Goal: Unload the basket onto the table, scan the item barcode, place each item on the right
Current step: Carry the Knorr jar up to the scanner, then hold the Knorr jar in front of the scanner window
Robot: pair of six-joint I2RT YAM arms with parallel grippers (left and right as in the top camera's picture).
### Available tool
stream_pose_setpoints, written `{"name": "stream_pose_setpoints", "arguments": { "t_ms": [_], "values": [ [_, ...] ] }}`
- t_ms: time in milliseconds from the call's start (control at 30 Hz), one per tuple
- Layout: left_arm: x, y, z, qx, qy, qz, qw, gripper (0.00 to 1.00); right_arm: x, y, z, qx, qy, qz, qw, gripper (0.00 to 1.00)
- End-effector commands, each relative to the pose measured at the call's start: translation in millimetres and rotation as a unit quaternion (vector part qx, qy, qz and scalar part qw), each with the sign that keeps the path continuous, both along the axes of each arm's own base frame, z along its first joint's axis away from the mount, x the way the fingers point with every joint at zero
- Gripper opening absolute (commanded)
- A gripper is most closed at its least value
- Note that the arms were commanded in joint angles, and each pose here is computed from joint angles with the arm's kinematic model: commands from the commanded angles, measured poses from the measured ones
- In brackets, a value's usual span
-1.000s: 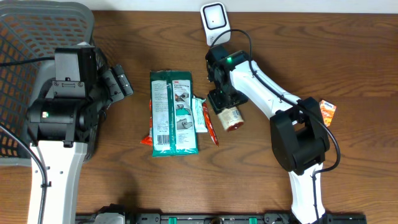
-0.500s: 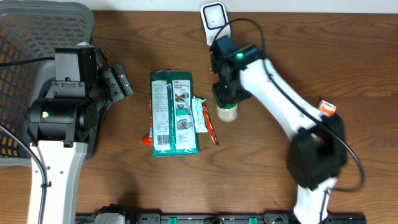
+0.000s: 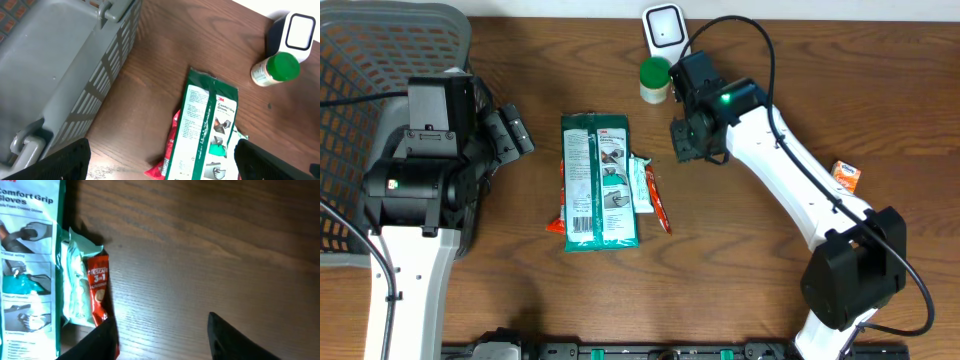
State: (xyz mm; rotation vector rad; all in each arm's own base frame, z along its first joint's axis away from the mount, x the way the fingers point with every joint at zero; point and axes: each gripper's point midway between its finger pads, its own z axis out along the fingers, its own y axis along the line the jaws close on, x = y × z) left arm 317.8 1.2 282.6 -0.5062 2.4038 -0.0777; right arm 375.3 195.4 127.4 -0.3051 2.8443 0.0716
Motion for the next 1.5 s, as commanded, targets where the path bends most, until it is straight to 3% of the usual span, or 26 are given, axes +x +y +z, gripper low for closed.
{"name": "stream_pose_setpoints", "arguments": {
  "t_ms": [0, 233, 500, 600, 700, 767, 967, 1233, 1467],
  "values": [
    [0.2, 2.6, 2.6, 0.008, -0.002, 0.0, 1.0, 0.91, 2.0, 2.3, -3.1, 0.005, -0.001, -0.007, 1.0, 0.63],
    [0.2, 2.6, 2.6, 0.008, -0.002, 0.0, 1.0, 0.91, 13.5, 17.1, 34.5, 0.052, -0.02, -0.018, 0.998, 0.72],
    [0.2, 2.6, 2.6, 0.008, -0.002, 0.0, 1.0, 0.92, 45.4, 15.6, 143.7, 0.119, -0.076, -0.042, 0.989, 0.75],
    [0.2, 2.6, 2.6, 0.008, -0.002, 0.0, 1.0, 0.92, 67.1, 11.1, 160.7, 0.131, -0.09, -0.054, 0.986, 0.75],
    [0.2, 2.6, 2.6, 0.008, -0.002, 0.0, 1.0, 0.91, 92.5, 14.6, 145.5, 0.144, -0.087, -0.059, 0.984, 0.77],
    [0.2, 2.6, 2.6, 0.008, -0.002, 0.0, 1.0, 0.91, 114.5, 20.8, 121.6, 0.141, -0.088, -0.061, 0.984, 0.84],
    [0.2, 2.6, 2.6, 0.008, -0.002, 0.0, 1.0, 0.91, 167.8, 53.7, 50.6, 0.109, -0.121, -0.035, 0.986, 0.85],
    [0.2, 2.6, 2.6, 0.008, -0.002, 0.0, 1.0, 0.91, 192.1, 62.2, -6.0, -0.012, -0.173, -0.036, 0.984, 0.86],
    [0.2, 2.6, 2.6, 0.008, -0.002, 0.0, 1.0, 0.91, 190.1, 65.6, -27.6, -0.024, -0.158, -0.025, 0.987, 0.85]
  ]
}}
